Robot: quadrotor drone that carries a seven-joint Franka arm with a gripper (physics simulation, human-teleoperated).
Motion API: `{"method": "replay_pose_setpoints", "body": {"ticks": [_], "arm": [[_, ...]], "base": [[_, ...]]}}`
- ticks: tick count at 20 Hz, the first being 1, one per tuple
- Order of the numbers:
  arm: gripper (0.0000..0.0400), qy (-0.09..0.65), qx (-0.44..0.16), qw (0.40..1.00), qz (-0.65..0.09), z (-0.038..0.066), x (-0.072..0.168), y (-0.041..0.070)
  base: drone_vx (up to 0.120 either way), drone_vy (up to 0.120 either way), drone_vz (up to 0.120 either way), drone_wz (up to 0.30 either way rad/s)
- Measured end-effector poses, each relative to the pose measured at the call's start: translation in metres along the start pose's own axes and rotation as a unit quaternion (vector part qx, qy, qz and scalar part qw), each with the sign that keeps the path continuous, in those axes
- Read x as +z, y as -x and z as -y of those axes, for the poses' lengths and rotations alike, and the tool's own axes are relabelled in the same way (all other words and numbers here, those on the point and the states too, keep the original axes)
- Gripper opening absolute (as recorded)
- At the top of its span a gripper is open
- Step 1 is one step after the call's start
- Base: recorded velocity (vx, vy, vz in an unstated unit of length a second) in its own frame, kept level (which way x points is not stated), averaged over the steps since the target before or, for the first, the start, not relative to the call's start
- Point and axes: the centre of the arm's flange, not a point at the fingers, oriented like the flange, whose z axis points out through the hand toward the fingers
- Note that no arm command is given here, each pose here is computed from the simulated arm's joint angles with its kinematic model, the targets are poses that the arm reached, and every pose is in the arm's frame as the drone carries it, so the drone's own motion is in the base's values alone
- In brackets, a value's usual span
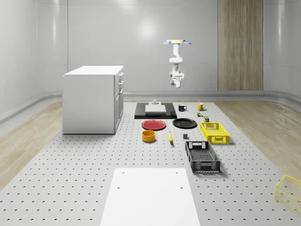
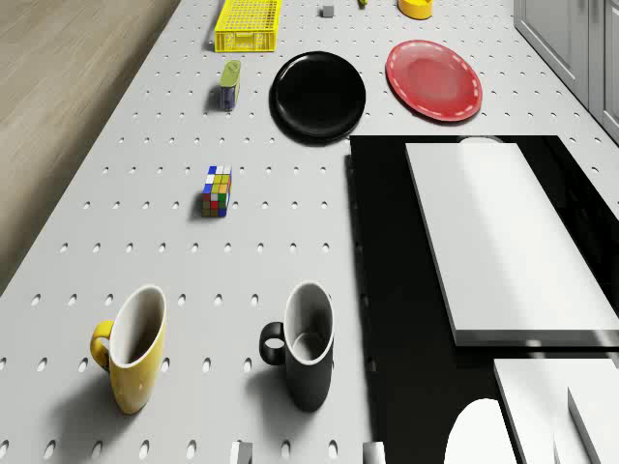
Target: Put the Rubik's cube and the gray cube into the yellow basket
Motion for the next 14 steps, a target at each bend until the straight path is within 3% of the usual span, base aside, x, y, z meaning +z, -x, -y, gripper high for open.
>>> {"method": "replay_pose_setpoints", "body": {"ticks": [2,6,14], "arm": [[0.04,-0.001,0.0,1.0,-0.001,-0.002,-0.015,0.002],[0.04,-0.002,0.0,1.0,-0.002,-0.003,-0.043,0.002],[0.04,-0.004,0.0,1.0,-0.004,-0.001,-0.081,0.001]], "base": [[0.0,0.0,0.0,0.0],[0.0,0.11,0.0,0.0],[0.12,0.12,0.0,0.0]]}}
